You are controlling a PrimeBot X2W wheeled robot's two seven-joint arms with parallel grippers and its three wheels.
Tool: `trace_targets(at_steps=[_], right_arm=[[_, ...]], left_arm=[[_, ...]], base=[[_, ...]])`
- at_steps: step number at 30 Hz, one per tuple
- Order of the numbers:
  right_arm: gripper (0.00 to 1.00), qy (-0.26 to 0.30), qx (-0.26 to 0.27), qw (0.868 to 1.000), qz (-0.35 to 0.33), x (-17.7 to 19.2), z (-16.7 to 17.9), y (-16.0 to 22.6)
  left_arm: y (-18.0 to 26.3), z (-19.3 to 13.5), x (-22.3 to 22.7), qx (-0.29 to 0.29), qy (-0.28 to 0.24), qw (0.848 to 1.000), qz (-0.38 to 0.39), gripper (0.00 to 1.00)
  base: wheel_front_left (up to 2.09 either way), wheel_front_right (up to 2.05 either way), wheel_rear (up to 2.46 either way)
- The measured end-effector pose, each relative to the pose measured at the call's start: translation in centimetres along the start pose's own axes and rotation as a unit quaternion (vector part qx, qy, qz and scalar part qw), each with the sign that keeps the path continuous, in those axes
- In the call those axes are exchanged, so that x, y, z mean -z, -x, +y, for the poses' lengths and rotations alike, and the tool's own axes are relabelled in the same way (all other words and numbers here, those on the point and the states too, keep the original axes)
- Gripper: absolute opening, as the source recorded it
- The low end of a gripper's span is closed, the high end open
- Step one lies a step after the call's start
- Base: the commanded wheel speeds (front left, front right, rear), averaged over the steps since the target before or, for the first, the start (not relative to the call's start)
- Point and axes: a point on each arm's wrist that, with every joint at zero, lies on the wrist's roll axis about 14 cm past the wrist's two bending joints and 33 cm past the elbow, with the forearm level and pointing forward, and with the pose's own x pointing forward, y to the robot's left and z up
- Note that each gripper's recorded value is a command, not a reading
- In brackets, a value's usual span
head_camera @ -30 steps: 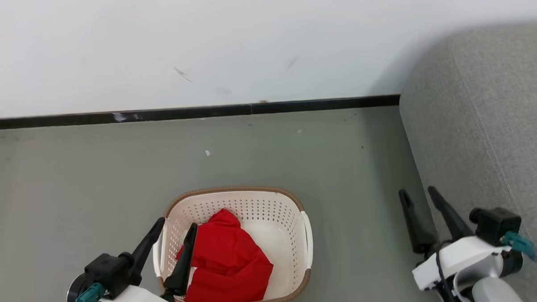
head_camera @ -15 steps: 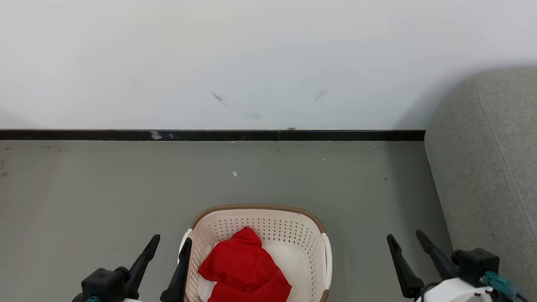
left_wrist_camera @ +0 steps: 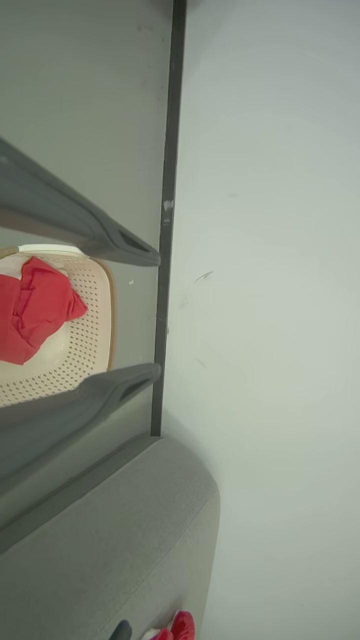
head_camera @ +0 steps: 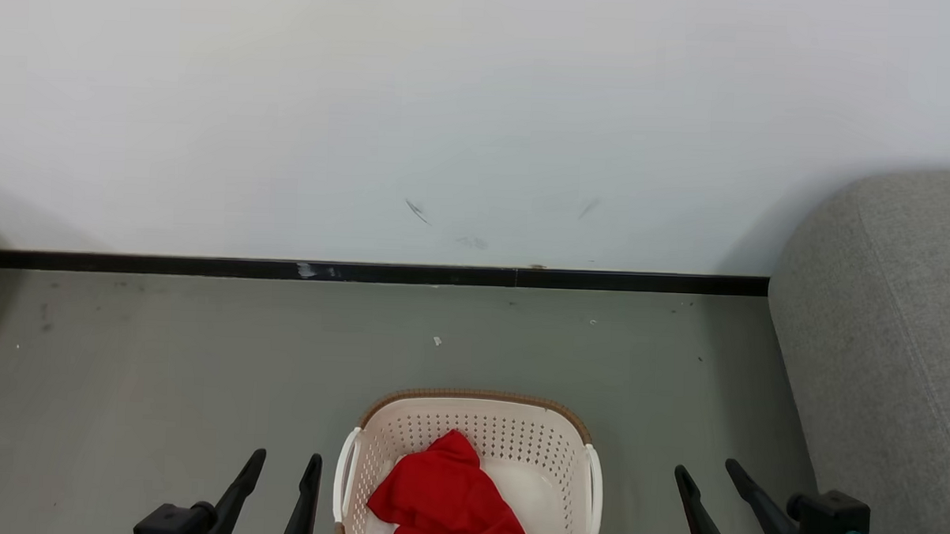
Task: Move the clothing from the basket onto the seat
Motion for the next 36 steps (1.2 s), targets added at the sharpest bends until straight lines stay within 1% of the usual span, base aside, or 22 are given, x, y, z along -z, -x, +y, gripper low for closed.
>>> trace_targets(at_steps=[6,10,24,36], right_arm=[[1.00,0.002,-0.003,1.000,-0.002,0.0,0.5,0.8],[1.00,0.003,0.001,1.000,0.001,0.3,0.4,1.4],[1.00,-0.005,0.038,0.999,0.023,1.8,-1.3,3.0],[1.00,-0.014,0.060,0.996,0.059,3.9,-2.3,3.9]], left_arm=[[0.7,0.2,-0.1,-0.004,-0.007,1.000,-0.004,1.00],[1.1,0.2,0.6,-0.003,-0.006,1.000,0.007,1.00],[0.6,-2.2,3.1,0.049,-0.007,0.997,0.054,1.00],[-1.6,-5.6,5.7,0.117,-0.012,0.986,0.120,1.00]], base=[[0.00,0.00,0.00],[0.00,0.00,0.00],[0.00,0.00,0.00],[0.00,0.00,0.00]])
